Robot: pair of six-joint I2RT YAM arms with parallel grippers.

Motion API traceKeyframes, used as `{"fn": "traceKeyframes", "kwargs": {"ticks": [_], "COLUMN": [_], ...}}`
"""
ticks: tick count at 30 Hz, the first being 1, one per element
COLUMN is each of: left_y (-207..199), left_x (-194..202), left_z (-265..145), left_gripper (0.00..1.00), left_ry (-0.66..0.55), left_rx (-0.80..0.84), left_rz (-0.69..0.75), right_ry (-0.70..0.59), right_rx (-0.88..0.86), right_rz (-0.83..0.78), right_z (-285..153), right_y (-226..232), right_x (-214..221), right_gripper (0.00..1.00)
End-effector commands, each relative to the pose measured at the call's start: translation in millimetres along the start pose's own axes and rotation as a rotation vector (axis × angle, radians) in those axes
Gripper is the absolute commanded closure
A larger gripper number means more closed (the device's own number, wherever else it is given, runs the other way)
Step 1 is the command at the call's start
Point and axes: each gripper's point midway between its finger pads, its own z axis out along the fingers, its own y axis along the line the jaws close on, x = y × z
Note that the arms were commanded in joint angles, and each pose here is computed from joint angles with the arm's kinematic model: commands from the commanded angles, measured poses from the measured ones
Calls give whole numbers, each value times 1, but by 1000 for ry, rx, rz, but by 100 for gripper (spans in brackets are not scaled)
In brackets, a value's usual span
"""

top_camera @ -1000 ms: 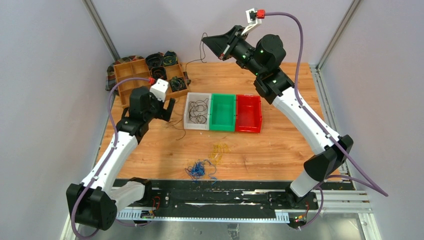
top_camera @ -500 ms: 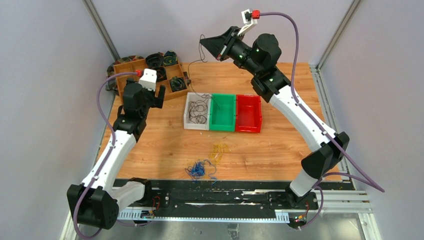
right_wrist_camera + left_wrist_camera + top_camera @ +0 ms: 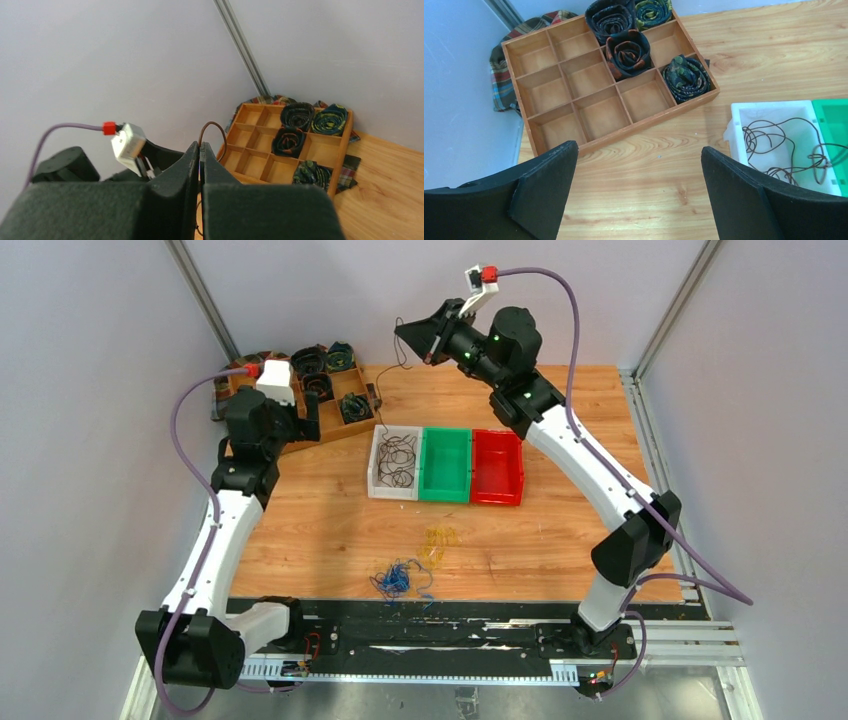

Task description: Untangle the cables

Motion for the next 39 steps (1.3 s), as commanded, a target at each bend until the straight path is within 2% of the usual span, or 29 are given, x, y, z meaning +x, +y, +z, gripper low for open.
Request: {"fn": "traceKeyframes", "kwargs": {"ticks": [1,9,13,21,30,39], "left_y": [3,5,1,0,-3,-23], "left_x": [-29,-34,-37,-39,-57,-50], "left_z": [0,7,6,6,2,1], "left_gripper": [2,2,2,2,2,2], "left_ry": [-52,-23,-35,-38,-76,-38], "left_rx": [21,62,92,103,135,250], "left_rz": [-51,-72,-66,-55,-68,-49], "right_ry": [32,265,339,507,684,802], "right_rx": [70,250,359,409,407,466], "right_rz": [-66,-199,-299,-458,-436,-461], "right_z": [6,2,-7,-7,-4,-7], "right_y": [-30,-96,-124,-141,-160,-187], "right_x": [8,100,128,182,278,332], "right_gripper": [99,99,99,99,99,99]}}
